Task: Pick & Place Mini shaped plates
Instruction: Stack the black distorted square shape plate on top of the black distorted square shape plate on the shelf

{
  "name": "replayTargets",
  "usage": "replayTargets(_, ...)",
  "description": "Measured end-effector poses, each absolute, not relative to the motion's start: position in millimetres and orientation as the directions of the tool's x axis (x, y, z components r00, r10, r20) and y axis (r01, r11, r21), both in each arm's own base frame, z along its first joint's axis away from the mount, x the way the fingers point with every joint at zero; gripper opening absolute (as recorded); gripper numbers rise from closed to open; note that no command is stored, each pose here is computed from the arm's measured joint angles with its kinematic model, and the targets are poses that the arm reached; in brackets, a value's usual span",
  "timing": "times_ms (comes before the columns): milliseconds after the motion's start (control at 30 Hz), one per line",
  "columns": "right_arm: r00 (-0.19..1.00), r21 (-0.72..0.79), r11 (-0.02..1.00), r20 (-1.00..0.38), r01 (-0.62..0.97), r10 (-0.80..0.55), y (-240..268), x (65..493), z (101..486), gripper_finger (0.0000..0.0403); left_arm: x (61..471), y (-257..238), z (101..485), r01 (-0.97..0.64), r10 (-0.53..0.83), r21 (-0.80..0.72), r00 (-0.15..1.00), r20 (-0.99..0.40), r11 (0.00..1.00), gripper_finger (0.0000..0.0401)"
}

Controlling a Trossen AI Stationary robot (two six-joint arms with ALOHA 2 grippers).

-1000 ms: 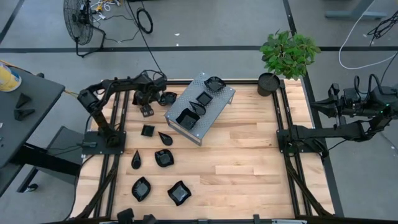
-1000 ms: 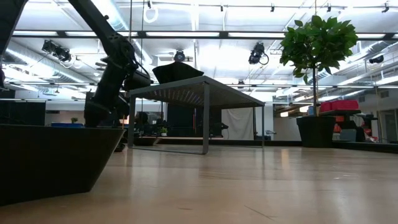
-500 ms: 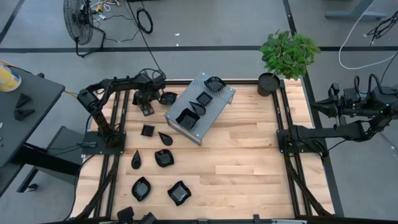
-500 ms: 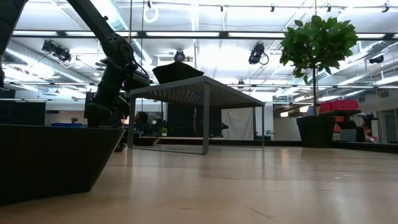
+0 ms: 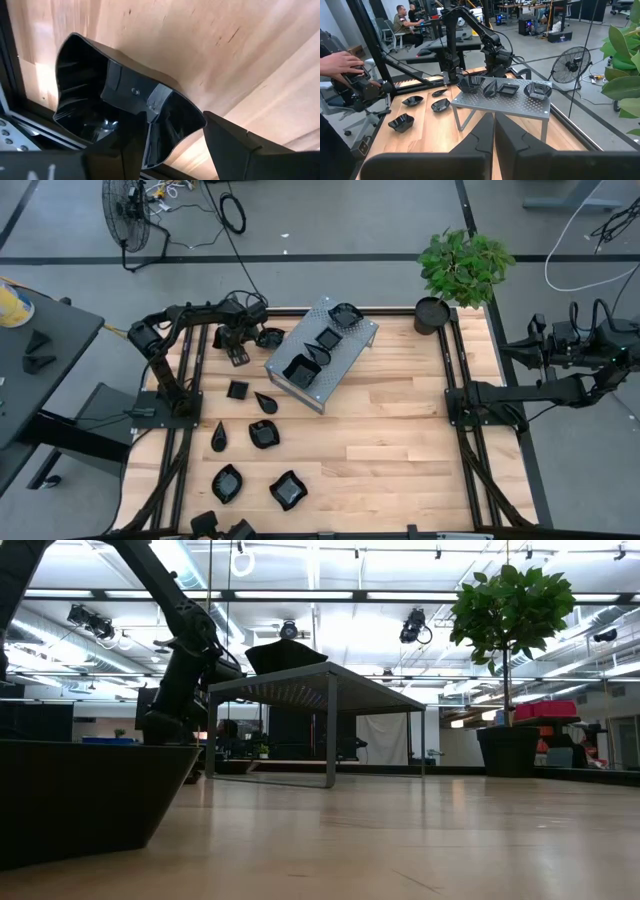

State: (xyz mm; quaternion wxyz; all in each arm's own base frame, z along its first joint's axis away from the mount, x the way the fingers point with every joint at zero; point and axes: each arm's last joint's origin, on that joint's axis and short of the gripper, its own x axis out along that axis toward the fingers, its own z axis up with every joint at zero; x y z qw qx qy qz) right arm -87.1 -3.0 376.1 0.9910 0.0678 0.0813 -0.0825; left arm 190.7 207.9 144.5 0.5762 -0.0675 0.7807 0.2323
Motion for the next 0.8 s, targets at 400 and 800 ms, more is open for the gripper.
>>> replayTargets(400,0.973,0.121,0.977,-0.172,0.175,-0.153,-3,-87,376,0.002,189,210,133,-0.346,0.133,0.269,-0.369,-0.92,0.899,0.0197)
replayTargets(800,0.973,0.121,0.977,-0.172,0.175,-0.153,-3,-87,376,0.002,184,211,135,-0.32,0.165,0.326,-0.44,-0.883,0.89,0.0196)
